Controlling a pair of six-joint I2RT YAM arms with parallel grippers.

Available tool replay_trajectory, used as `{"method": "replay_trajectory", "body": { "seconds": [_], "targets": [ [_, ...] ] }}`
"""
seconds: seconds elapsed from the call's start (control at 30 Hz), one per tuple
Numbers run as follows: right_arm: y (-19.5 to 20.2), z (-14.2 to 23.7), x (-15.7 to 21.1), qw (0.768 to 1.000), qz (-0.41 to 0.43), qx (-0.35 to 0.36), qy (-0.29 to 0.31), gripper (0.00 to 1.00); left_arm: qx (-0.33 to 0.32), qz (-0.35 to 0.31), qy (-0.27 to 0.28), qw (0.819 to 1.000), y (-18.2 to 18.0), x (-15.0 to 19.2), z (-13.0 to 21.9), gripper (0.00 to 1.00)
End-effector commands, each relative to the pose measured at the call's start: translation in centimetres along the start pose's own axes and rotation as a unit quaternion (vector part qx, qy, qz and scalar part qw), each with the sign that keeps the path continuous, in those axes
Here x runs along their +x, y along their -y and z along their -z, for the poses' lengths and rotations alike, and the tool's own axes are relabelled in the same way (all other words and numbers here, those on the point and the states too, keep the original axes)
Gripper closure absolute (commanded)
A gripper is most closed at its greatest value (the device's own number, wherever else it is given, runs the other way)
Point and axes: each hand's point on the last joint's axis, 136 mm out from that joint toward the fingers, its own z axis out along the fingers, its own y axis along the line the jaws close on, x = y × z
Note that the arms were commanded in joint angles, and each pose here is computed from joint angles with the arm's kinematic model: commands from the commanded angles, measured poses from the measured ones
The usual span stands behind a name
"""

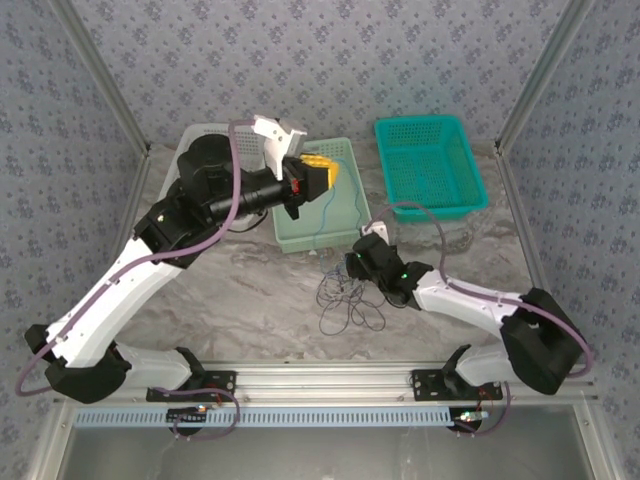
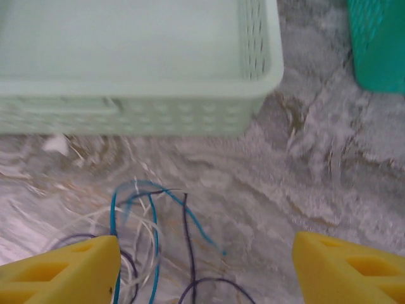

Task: Untangle the cables

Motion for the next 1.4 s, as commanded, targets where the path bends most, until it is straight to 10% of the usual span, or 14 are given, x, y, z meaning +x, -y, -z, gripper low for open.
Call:
{"method": "replay_trajectory", "body": {
  "seconds": [0.0, 0.33, 0.67, 1.37],
  "targets": [
    [1.2, -0.8, 2.7, 0.999, -0.01, 0.028, -0.04, 0.26, 0.025, -0.024, 0.036, 0.999, 1.9, -3.1, 1.7, 1.0],
    [3.2, 0.8, 4.2, 0.998, -0.026, 0.045, -0.035, 0.24, -0.066, -0.063, 0.067, 0.994, -0.5, -6.2, 5.9, 1.0],
    [5.4, 4.1, 2.5, 0.998, -0.057, 0.032, -0.02, 0.18, -0.095, 0.013, 0.044, 0.994, -7.6, -4.1, 3.2, 1.0],
    [5.4, 3.3, 4.6, 0.993, -0.087, 0.004, -0.076, 0.18, -0.168, 0.176, -0.067, 0.968, -23.1, 8.7, -4.1, 1.0]
  ]
}}
